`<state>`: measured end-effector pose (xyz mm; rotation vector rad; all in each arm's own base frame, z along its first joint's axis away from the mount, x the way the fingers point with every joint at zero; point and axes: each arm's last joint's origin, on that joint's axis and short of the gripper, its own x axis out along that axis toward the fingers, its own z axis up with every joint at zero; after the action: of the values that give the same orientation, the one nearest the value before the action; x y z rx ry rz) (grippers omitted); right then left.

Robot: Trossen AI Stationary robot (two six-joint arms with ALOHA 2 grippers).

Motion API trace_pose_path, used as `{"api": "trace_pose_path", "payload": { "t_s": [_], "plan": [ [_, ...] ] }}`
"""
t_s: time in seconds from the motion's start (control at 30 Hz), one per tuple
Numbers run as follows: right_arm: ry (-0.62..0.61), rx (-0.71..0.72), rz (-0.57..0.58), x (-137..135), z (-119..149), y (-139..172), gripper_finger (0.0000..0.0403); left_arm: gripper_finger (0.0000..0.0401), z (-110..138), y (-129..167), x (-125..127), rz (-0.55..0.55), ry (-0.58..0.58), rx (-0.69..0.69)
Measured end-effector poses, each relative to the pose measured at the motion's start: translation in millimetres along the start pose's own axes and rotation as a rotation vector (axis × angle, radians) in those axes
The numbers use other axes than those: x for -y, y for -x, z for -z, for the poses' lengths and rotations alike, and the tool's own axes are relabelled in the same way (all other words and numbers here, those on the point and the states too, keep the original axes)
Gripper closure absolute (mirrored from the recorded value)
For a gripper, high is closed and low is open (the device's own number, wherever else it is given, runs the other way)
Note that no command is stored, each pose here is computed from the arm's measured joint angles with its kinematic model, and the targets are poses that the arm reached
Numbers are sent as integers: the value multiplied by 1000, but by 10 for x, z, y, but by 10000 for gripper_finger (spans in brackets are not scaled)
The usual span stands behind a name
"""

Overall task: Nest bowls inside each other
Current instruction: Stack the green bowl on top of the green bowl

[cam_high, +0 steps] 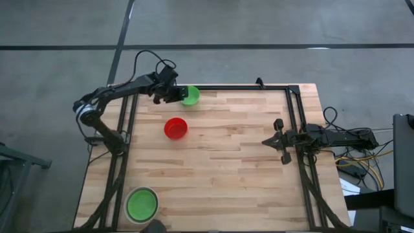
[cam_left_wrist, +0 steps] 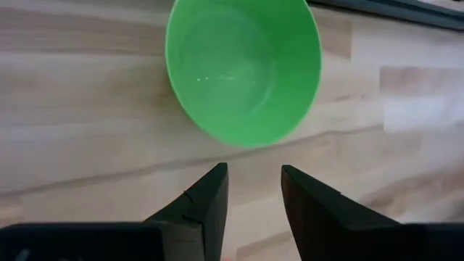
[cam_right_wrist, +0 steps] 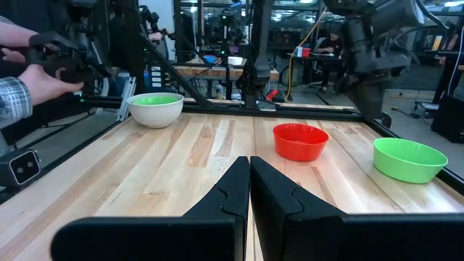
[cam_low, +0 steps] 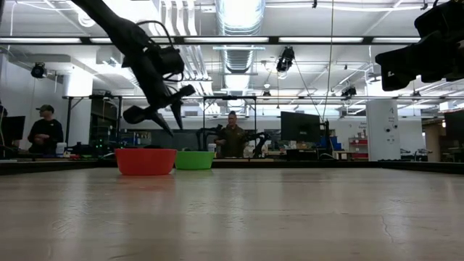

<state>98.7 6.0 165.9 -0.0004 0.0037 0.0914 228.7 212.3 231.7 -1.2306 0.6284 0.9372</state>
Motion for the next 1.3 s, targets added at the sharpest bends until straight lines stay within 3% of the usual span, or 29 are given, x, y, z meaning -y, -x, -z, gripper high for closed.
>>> {"api": "trace_pose_path", "payload": {
  "t_s": [0.37, 0.77, 1.3],
  "plan": [
    [0, 0, 0, 0, 0, 0, 394, 268, -81, -58, 43, -192, 115, -58],
    [0, 0, 0, 0, -1, 0, 394, 268, -175, -147, 20, -211, 207, 5],
    [0, 0, 0, 0, -1, 0, 394, 268, -193, -516, -61, -223, 273, -79]
  ]
}}
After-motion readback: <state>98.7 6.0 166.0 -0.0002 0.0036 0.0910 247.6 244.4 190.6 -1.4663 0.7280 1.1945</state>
